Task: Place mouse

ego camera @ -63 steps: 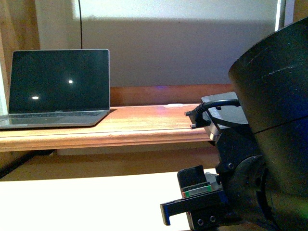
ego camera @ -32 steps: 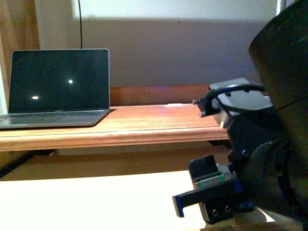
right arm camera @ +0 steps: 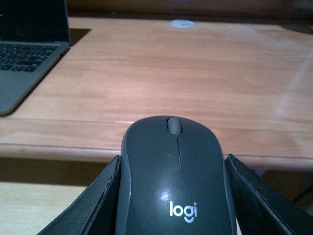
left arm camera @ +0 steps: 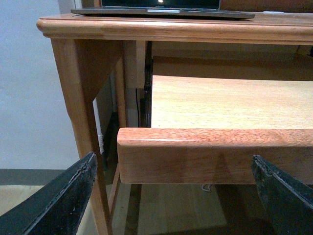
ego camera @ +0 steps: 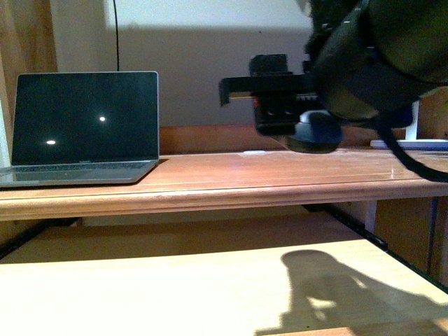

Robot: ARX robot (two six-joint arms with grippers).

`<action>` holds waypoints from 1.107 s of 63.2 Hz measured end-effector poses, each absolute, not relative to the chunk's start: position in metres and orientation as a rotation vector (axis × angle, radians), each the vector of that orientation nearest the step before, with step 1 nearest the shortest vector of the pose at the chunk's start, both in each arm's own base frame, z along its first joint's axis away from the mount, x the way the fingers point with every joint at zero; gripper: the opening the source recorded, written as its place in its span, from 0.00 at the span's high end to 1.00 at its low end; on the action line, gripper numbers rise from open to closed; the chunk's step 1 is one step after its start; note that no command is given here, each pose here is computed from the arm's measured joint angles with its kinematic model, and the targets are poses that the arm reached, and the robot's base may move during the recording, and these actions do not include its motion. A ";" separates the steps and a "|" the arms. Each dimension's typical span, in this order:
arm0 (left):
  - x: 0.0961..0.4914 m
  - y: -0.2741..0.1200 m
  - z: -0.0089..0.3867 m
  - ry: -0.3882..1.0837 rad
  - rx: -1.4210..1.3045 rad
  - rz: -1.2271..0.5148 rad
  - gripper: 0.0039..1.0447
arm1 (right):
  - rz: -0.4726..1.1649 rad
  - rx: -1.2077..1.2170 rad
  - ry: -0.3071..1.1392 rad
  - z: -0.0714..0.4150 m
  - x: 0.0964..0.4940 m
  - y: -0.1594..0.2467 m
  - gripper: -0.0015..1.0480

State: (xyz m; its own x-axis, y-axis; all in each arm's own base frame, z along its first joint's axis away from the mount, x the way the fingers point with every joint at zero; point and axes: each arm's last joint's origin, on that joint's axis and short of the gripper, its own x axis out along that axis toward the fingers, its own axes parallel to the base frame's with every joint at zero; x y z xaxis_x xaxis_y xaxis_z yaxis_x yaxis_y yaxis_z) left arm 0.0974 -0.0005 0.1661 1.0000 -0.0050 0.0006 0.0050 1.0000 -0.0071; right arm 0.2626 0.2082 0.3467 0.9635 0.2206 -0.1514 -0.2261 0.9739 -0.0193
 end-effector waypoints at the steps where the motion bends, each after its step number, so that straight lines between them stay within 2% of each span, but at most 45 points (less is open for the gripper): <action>1: 0.097 0.000 0.166 -0.001 -0.007 -0.005 0.07 | 0.226 -0.035 0.150 0.347 0.265 0.210 0.46; 23: 0.097 0.000 0.166 -0.001 -0.007 -0.005 0.07 | 0.158 -0.046 0.172 0.345 0.332 0.272 0.46; 37: 0.097 0.000 0.166 -0.001 -0.007 -0.005 0.07 | 0.133 -0.089 0.218 0.332 0.361 0.302 0.46; 70: 0.097 0.000 0.166 -0.001 -0.007 -0.005 0.07 | 0.111 -0.078 0.258 0.324 0.382 0.347 0.46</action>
State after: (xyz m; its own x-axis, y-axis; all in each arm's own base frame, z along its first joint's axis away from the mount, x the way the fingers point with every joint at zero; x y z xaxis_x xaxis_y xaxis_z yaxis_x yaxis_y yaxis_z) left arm 0.0974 -0.0005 0.1661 1.0000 -0.0046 0.0006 0.0046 1.0000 -0.0071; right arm 0.3825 0.3473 0.3236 0.9610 0.0992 -0.2583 -0.1192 0.9909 -0.0632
